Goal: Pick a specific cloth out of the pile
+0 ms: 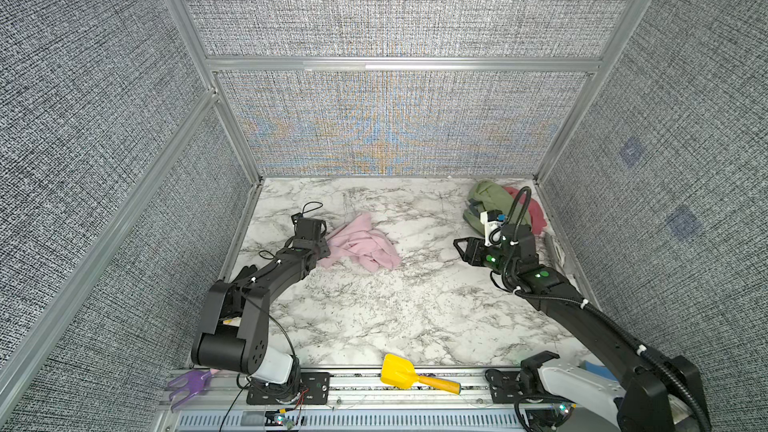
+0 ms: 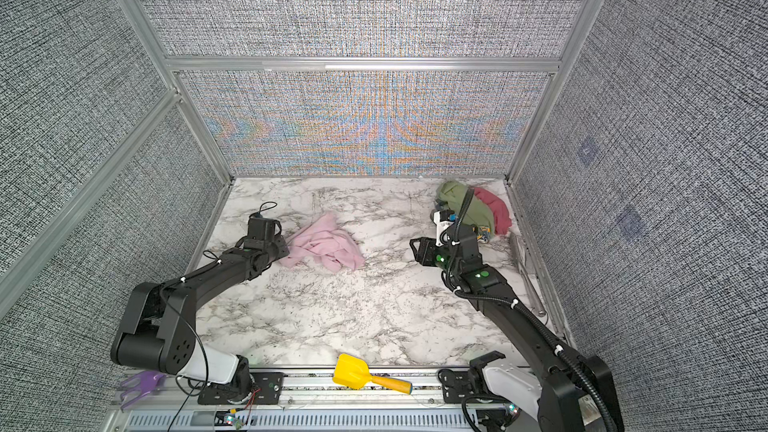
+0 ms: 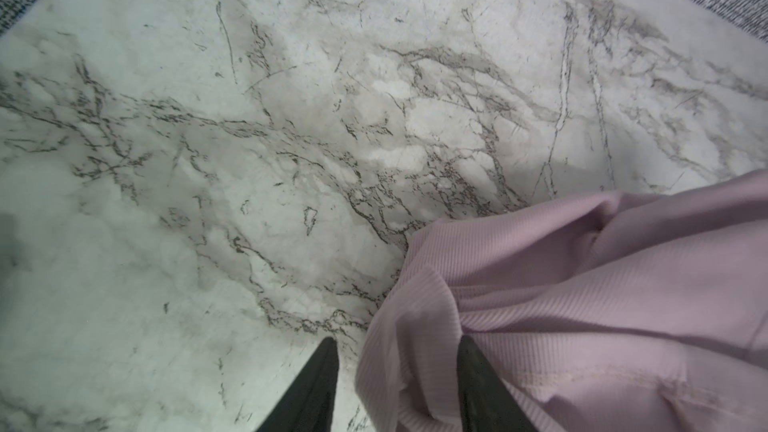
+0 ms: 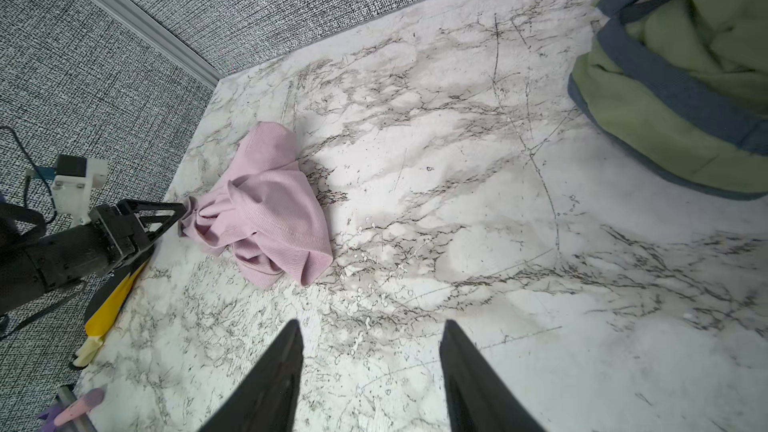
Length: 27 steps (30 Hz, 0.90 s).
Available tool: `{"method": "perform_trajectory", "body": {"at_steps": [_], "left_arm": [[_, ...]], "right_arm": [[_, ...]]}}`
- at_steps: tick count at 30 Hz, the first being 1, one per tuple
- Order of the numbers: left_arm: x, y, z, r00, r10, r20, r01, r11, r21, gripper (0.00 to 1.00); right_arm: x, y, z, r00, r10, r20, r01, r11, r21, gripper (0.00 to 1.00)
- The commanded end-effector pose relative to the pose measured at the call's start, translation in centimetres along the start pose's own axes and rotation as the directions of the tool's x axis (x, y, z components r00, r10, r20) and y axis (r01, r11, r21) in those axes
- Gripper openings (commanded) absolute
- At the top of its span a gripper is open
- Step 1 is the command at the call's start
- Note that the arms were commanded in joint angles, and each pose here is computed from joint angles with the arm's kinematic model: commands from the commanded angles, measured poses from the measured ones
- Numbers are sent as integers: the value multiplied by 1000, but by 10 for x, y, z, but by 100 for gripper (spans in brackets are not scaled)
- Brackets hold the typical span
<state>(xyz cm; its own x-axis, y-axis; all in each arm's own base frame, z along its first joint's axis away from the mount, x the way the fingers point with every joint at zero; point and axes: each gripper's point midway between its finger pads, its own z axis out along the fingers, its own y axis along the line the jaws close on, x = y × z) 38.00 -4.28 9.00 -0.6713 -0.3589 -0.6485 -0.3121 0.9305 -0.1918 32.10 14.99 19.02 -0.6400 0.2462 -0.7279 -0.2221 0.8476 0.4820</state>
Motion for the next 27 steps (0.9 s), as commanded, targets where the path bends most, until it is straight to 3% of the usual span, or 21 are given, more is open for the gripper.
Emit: {"method": "perform_trajectory", "body": {"at_steps": [1,6,9,13,16,20,22,25,27], "left_arm": [[-15,-4,-19,1000,19,7,-19,1000,-1,49],[-35,-51,-62,980,170,105,-179,980,85,52],[-23,-110,-82,935,308,174,-338,924,180,52],[19,-182,-89,894,417,167,-449,819,357,52],[58,-229,-88,833,520,189,-546,716,434,52],[107,-263,-68,795,597,109,-558,649,518,50],[123,-267,-53,779,622,78,-567,647,509,50],[131,-259,-30,794,607,-8,-541,714,444,51],[137,-253,-18,778,626,-54,-558,728,399,52]], "right_arm": [[-1,-4,-3,1000,-8,14,8,1000,23,55],[-3,-2,-2,1000,-11,19,11,1000,11,55],[0,-3,1,1000,3,18,-3,1000,9,55],[5,-3,1,1000,24,7,-24,1000,2,55],[11,-7,-1,999,35,7,-35,999,10,55],[15,-11,-9,999,47,27,-48,999,19,55],[17,-12,-12,999,44,30,-44,999,23,55],[17,-12,-16,999,37,29,-38,999,28,55],[16,-11,-19,999,32,30,-33,999,30,55]]}}
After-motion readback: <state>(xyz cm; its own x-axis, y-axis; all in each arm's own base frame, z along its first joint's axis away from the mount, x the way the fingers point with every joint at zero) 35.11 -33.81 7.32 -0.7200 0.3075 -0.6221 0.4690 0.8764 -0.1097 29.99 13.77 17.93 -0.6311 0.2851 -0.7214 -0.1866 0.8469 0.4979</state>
